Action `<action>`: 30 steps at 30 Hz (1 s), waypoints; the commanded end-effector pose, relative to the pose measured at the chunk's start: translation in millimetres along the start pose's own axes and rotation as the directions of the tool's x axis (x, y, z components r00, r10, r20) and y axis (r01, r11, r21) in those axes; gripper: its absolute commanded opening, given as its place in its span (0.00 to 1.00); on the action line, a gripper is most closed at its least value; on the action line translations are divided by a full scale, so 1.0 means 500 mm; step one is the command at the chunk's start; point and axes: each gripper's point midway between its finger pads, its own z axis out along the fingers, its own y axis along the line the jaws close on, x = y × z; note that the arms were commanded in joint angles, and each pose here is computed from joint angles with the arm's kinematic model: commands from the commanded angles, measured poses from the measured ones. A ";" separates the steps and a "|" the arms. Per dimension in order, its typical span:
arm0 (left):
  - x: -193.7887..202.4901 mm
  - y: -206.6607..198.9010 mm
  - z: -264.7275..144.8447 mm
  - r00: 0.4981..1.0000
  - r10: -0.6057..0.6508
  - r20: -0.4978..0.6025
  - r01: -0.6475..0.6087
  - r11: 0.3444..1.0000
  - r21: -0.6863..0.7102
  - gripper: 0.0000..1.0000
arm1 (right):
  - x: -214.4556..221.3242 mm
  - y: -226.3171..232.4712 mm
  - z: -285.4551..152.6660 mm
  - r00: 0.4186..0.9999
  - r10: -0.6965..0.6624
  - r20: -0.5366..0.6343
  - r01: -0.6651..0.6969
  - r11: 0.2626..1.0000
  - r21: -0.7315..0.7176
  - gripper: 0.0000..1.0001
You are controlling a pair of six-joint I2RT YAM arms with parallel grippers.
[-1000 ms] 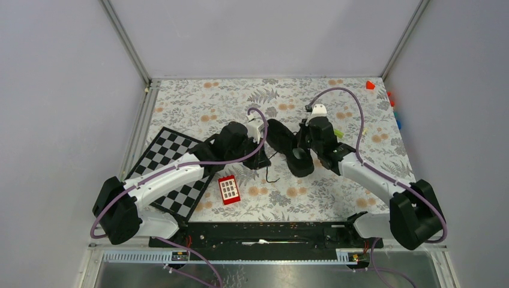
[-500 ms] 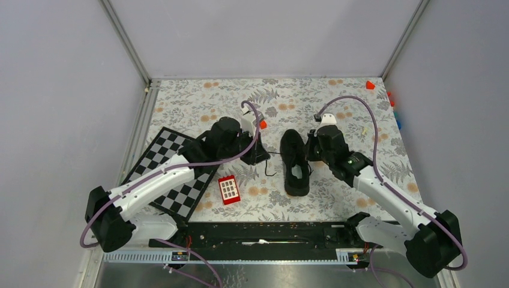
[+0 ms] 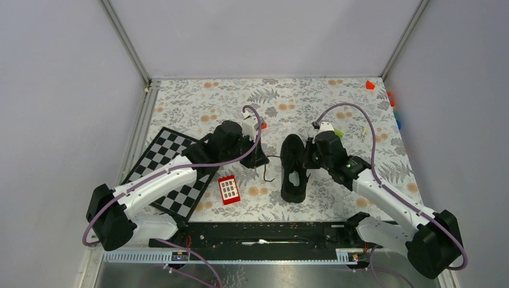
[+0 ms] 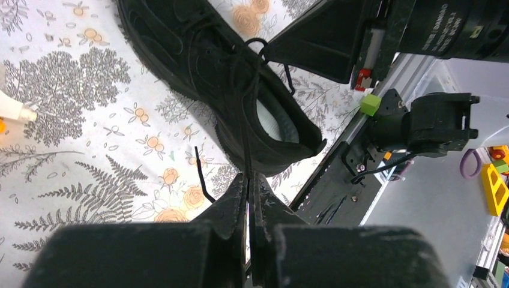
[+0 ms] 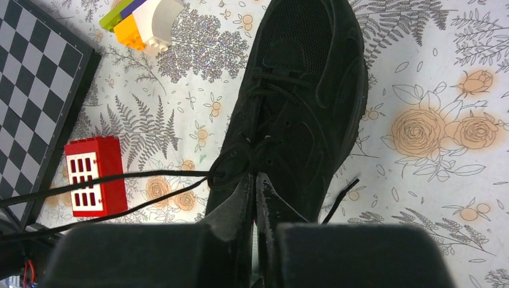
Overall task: Tie the shoes
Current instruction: Cross the shoelace with the shoelace.
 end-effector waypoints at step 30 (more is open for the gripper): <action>-0.005 -0.010 0.015 1.000 -0.005 0.022 0.004 0.999 0.044 0.00 | 0.019 0.005 -0.016 0.998 -0.068 0.011 0.069 0.995 -0.067 0.45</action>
